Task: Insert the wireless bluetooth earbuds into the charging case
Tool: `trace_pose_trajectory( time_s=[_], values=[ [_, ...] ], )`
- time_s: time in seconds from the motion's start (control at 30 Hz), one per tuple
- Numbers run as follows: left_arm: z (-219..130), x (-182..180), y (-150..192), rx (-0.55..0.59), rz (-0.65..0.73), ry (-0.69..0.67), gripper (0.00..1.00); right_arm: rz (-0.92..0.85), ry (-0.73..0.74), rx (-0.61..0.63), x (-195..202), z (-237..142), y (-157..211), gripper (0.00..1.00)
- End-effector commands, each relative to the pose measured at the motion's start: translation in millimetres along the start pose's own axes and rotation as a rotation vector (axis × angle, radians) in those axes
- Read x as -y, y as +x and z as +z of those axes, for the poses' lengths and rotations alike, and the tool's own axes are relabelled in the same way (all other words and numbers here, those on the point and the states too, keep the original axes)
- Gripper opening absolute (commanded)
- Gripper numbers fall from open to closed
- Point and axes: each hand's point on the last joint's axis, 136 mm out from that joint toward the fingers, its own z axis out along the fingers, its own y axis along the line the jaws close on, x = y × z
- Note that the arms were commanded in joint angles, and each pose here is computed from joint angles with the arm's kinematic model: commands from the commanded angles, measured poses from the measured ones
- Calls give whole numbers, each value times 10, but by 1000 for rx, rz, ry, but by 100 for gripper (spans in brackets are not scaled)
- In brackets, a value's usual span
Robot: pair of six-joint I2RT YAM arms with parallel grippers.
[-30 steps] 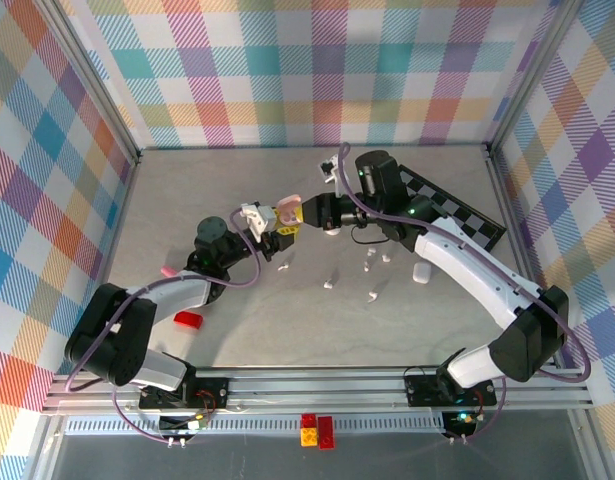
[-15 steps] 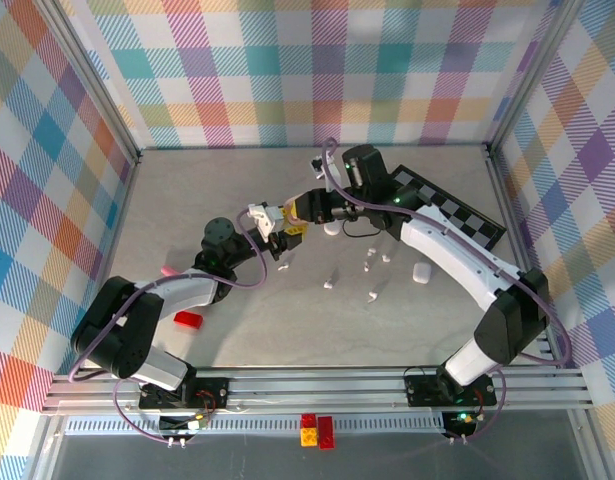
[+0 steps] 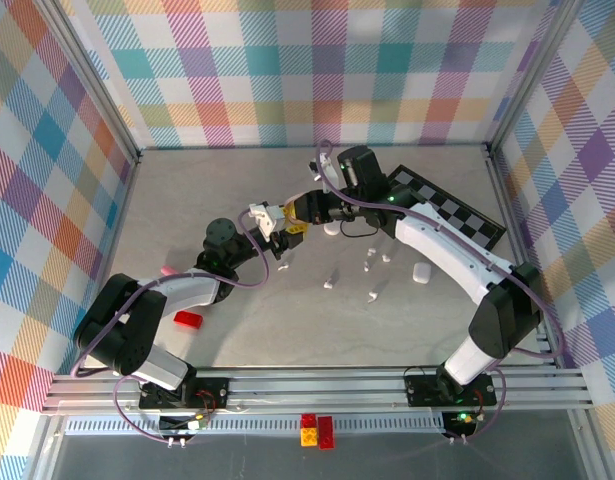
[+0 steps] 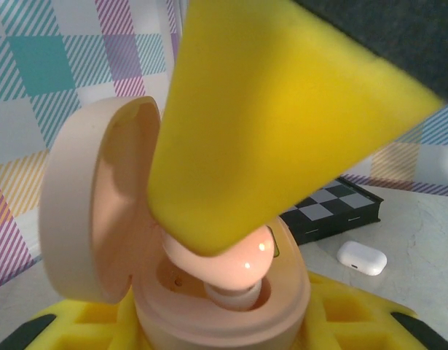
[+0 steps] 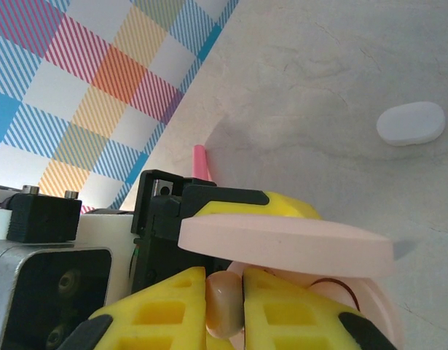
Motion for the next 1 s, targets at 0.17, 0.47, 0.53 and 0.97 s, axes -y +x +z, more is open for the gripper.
trace_pose_trajectory(
  time_s=[0.17, 0.47, 0.53, 0.97],
  values=[
    [54, -35, -324, 92, 44, -15, 37, -9, 18, -4, 42, 44, -45, 17],
    [23, -31, -356, 92, 52, -23, 37, -9, 74, 0, 126, 8, -36, 21],
    [20, -28, -357, 89, 55, -22, 37, -11, 87, -1, 146, -5, -23, 22],
    [12, -19, -359, 88, 55, -20, 37, -20, 98, 20, 112, -87, -62, 25]
  ],
)
